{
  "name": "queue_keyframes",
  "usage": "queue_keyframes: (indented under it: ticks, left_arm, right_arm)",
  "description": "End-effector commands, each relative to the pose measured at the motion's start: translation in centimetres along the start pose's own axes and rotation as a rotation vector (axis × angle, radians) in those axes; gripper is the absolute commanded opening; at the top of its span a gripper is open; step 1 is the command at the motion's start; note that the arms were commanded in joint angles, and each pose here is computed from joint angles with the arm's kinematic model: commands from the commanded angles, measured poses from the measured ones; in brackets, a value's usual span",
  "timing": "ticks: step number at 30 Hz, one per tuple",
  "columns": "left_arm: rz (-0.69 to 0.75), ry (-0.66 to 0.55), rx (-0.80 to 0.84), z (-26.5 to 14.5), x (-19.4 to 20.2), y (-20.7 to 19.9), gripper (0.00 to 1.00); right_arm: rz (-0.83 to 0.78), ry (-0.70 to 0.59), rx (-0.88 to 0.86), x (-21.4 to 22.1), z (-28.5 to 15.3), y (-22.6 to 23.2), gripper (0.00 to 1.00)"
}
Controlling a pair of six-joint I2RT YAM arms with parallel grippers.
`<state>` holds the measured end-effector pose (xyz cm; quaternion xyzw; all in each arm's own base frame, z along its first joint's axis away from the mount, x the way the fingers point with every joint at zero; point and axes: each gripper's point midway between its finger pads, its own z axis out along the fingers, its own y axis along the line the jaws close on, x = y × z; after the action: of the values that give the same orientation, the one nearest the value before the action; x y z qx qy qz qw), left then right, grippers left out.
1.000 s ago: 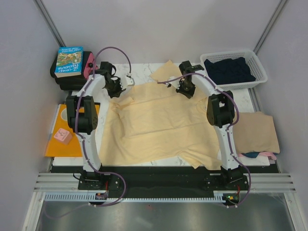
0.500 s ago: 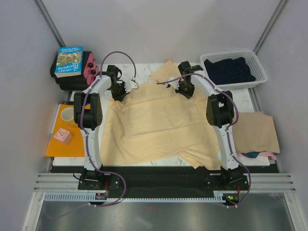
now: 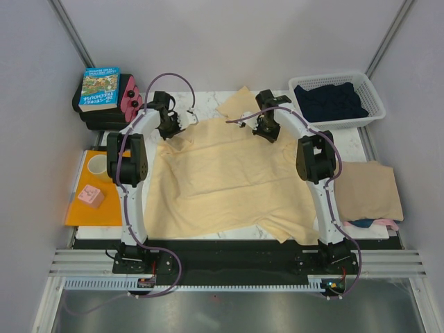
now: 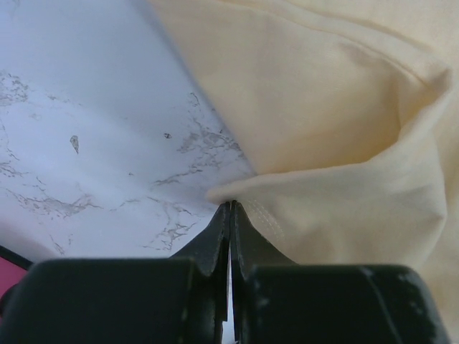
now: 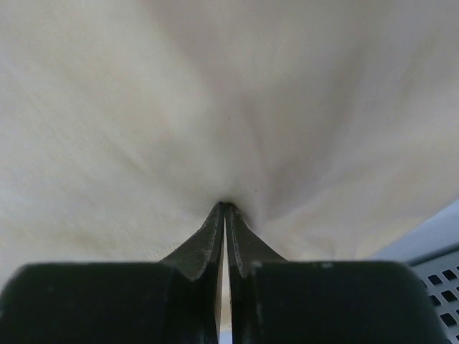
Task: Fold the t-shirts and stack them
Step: Flatten out the tshirt
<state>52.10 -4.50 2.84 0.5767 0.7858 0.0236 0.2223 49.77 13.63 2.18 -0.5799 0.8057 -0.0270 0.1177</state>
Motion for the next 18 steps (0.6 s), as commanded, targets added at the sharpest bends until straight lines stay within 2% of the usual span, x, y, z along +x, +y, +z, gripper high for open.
queue_keyframes:
  ticks: [1,10,18]
  left_arm:
    - [-0.035,-0.013,-0.024,0.5,-0.3,0.5,0.02]
    - [-0.044,0.048,-0.033,1.6,1.0,0.3,0.02]
    - [-0.048,0.183,-0.138,2.7,3.7,2.1,0.02]
  right_arm:
    - [-0.002,-0.005,0.018,-0.5,0.4,-0.4,0.09]
    - [-0.016,-0.006,0.025,-0.6,0.3,-0.6,0.09]
    - [-0.020,-0.011,0.031,-0.7,0.3,-0.9,0.09]
